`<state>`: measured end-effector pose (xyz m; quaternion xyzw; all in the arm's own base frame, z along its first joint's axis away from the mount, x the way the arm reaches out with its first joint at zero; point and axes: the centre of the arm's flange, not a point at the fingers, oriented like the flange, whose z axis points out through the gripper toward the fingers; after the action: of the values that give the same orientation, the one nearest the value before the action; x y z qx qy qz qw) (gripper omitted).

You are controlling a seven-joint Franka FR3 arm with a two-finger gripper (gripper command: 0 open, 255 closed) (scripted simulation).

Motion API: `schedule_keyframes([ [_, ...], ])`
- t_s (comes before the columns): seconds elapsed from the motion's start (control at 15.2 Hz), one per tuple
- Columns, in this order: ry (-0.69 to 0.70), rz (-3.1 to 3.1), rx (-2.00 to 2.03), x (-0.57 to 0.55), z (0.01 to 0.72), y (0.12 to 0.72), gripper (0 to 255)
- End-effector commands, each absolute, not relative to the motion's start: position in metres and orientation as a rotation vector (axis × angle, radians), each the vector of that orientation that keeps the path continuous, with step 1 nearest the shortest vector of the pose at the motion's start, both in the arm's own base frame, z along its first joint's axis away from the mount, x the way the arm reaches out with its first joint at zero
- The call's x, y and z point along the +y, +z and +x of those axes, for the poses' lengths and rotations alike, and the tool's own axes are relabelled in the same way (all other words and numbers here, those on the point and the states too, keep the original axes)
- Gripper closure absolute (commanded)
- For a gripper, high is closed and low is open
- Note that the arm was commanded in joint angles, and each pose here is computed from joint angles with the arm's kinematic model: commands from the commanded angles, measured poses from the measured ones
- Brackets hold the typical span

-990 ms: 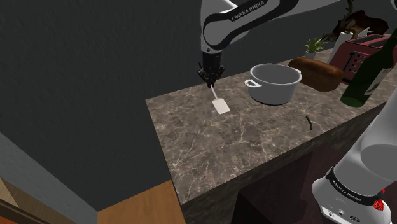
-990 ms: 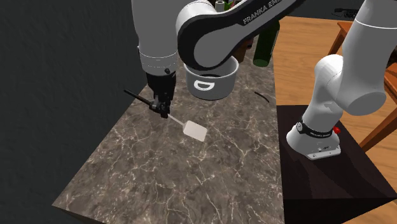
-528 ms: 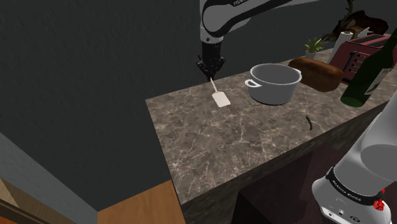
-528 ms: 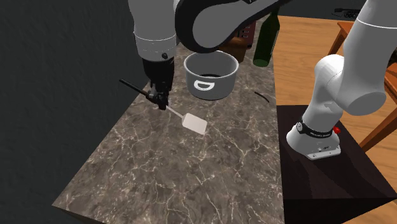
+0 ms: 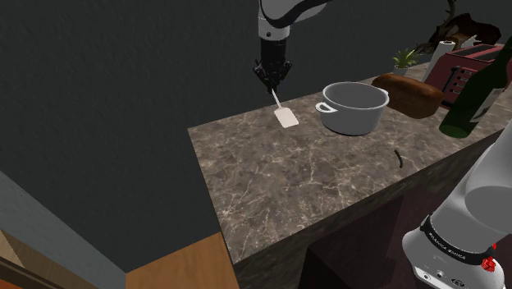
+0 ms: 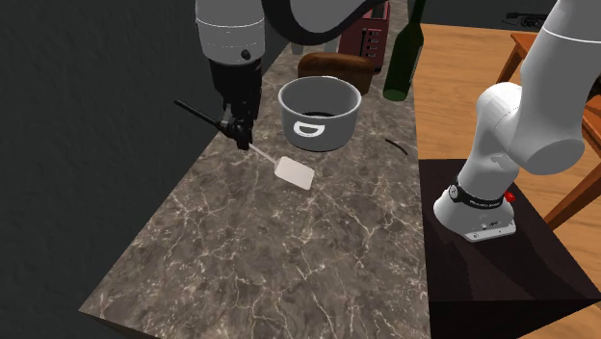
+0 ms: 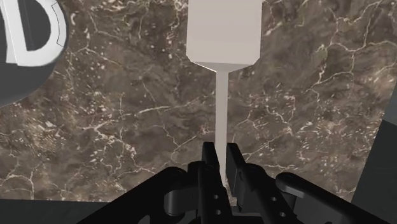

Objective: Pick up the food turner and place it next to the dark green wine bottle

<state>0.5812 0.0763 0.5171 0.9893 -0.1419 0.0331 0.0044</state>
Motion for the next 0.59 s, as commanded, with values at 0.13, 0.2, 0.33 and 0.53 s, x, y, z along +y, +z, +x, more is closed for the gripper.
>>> schedule_keyframes([
  [0.13,0.103,3.099,-0.444,0.077,0.581,0.539,255],
  [0.2,0.103,3.099,-0.444,0.077,0.581,0.544,255],
  [0.33,0.103,3.099,-0.444,0.077,0.581,0.555,255],
  [0.53,0.103,3.099,-0.444,0.077,0.581,0.571,255],
])
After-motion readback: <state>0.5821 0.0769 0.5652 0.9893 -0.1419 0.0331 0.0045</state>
